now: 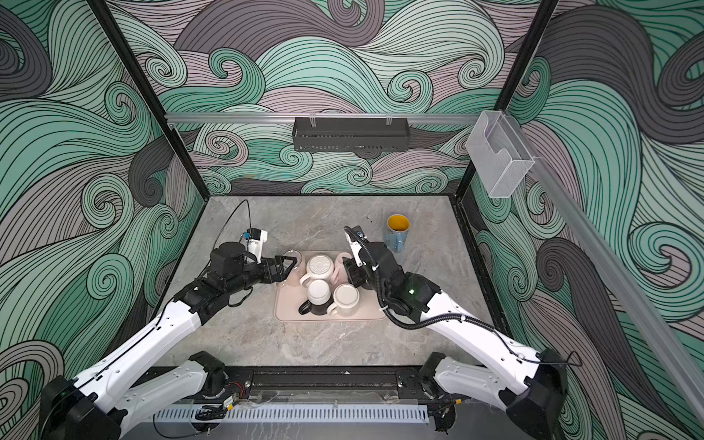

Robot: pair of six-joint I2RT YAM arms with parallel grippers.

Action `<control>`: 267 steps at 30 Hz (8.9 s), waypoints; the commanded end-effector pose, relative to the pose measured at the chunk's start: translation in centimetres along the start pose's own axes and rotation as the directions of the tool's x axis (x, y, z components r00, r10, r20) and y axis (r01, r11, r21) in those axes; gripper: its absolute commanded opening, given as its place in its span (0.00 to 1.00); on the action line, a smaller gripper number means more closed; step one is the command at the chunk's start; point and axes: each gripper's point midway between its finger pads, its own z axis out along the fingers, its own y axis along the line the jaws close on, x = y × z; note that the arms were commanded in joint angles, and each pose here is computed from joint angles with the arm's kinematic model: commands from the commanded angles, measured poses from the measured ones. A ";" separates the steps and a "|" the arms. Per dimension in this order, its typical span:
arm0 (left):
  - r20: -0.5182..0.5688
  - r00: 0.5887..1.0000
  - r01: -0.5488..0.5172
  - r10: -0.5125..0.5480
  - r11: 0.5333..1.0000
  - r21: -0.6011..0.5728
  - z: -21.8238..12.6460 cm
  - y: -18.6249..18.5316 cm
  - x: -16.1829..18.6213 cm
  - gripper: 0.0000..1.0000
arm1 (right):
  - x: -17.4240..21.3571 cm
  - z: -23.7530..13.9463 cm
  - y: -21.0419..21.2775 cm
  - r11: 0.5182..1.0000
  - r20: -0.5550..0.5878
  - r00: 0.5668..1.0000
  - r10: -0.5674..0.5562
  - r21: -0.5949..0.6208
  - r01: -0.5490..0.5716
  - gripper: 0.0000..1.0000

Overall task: Turn the mug right side up
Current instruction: 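Release the blue mug and swing the right gripper back over the tray, then lower the left gripper onto the upside-down pearly pink mug and grasp it, then lift the pink mug with the left gripper while the right gripper rises, then grasp the pink mug's rim with the right gripper while the left holds it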

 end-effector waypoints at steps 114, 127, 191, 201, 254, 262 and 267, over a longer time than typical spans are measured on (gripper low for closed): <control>-0.353 0.913 -0.338 0.204 0.862 -0.377 8.6 9.4 4.3 0.40 | 3.9 8.3 3.9 0.977 -0.058 0.976 -0.212 -0.025 0.211 0.48; -0.347 0.915 -0.338 0.206 0.861 -0.381 9.1 9.4 3.9 0.35 | 4.1 8.6 4.1 0.978 -0.060 0.977 -0.206 -0.030 0.205 0.46; 0.438 0.887 -0.159 -0.145 0.795 0.586 -13.1 -15.4 -12.8 0.00 | -1.9 1.8 -2.2 0.839 0.190 0.839 0.510 -0.326 -0.436 0.45; 0.436 0.888 -0.188 -0.144 0.752 0.632 -13.0 -16.2 -12.7 0.00 | -5.3 -1.0 0.1 0.622 0.122 0.707 0.697 -0.594 -0.511 0.46; 0.245 0.929 -0.035 -0.279 0.590 0.807 -9.0 -16.9 -11.8 0.00 | -15.2 -2.2 4.7 0.243 0.027 0.594 0.804 -0.927 -0.287 0.45; 0.235 0.931 -0.024 -0.278 0.598 0.801 -8.5 -16.6 -11.3 0.00 | -16.5 -1.8 4.7 0.225 0.022 0.584 0.812 -0.934 -0.278 0.43; 0.227 0.933 -0.007 -0.278 0.617 0.787 -7.9 -16.1 -11.0 0.00 | -16.8 -1.5 4.7 0.216 0.017 0.581 0.814 -0.937 -0.275 0.41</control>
